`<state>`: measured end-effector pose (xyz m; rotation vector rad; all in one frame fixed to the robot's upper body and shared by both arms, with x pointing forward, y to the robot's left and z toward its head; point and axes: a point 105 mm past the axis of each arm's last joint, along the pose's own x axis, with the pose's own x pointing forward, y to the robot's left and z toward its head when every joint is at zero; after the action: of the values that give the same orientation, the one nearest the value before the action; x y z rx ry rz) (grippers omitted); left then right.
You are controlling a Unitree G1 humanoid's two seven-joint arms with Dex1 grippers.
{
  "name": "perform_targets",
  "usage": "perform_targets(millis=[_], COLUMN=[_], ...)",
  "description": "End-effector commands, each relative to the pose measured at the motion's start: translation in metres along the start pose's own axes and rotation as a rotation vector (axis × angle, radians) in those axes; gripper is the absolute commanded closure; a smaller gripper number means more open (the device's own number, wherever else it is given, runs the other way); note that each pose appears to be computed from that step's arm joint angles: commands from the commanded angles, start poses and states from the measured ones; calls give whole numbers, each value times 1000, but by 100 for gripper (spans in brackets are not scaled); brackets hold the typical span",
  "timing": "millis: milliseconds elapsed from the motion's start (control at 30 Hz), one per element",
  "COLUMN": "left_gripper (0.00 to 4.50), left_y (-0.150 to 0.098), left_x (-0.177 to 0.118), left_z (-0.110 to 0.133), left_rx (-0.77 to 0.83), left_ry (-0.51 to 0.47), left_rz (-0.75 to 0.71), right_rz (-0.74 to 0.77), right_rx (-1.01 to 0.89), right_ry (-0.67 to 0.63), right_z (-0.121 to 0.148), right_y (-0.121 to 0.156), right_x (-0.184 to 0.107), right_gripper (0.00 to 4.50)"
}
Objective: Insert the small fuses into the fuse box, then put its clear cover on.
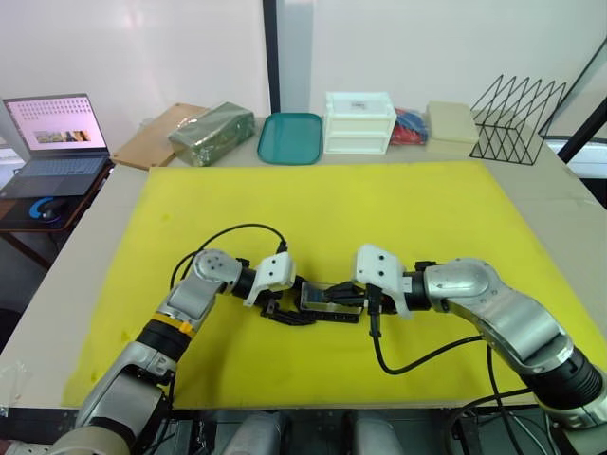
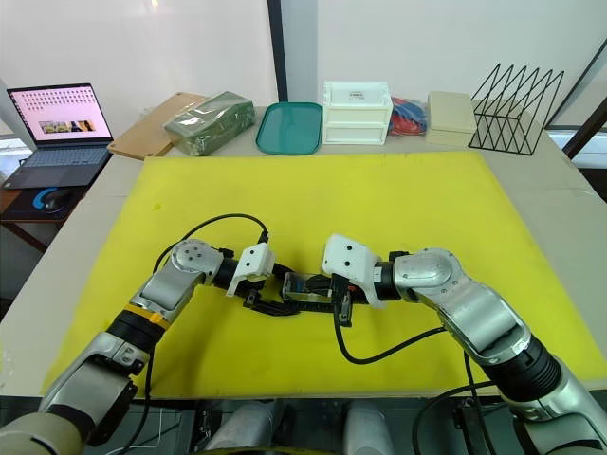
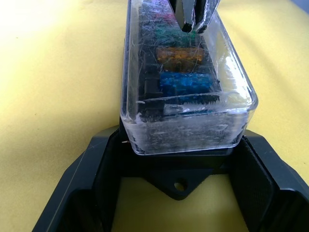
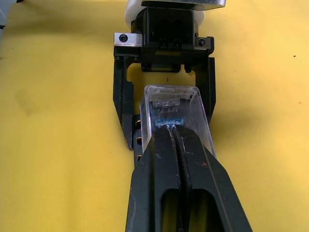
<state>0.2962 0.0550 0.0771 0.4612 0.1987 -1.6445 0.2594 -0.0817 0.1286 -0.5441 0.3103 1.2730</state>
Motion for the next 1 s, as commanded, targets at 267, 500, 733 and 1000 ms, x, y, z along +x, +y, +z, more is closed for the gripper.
perform_targets(millis=[267,500,733,1000], left_gripper=[172,3,0,0], left_y=[-7,-9,-15,-15], left_x=[2,-8,-42,-111], left_z=[-11,-11,-3,29], left_rx=[-29,-19,-26,-69], left_ry=[46,74,82,78], left_rz=[-23,-5,61,254], right_rz=[36,13,-24,-119], right_rx=[107,100,73,16], right_ry=[49,-68,-36,139], right_z=[-17,20,28,8], right_y=[8,-3,-11,-22], right_x=[4,-19,-54,-111], right_gripper=[447,450,242,4])
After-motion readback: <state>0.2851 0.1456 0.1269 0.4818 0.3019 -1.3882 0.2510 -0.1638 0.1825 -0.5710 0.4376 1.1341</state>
